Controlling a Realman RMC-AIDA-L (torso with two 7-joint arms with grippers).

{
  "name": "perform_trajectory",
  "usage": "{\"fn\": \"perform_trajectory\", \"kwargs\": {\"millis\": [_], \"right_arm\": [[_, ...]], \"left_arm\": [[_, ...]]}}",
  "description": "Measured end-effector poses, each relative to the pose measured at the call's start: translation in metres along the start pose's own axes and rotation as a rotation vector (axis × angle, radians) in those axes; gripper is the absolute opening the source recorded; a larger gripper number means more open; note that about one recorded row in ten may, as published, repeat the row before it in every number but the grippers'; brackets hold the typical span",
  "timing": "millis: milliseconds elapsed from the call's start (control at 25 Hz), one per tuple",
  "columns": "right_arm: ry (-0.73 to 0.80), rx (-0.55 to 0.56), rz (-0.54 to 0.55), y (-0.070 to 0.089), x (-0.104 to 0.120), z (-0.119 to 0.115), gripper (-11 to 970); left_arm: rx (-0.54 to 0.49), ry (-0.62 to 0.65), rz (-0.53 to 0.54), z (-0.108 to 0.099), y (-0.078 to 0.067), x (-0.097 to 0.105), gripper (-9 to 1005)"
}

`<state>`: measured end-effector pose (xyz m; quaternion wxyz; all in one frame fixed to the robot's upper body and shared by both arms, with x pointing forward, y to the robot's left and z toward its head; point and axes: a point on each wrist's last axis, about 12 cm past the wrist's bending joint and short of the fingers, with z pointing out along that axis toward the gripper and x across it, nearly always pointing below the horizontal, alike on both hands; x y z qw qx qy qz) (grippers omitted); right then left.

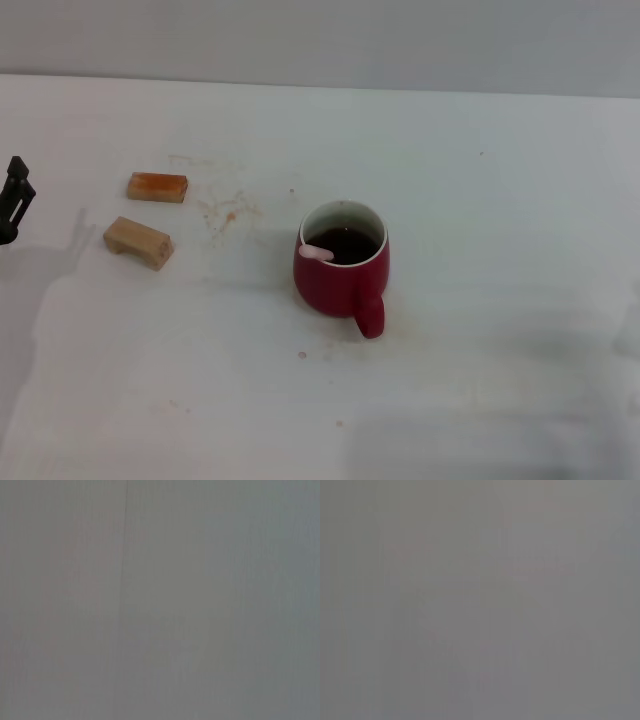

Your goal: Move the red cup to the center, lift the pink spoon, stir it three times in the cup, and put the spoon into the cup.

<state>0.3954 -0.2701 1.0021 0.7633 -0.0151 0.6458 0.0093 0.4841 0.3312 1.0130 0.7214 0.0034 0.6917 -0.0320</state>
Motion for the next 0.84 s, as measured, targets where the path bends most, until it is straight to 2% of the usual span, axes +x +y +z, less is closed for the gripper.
{"fn": "perform_trajectory", "kwargs": {"millis": [840], "right_arm": [[-0.004,-0.007,-0.001,0.0005,-0.0004,0.0016,0]], "left_arm": [[0.0,-0.015,0.012,-0.0028,-0.0004,-0.0006,829]]}}
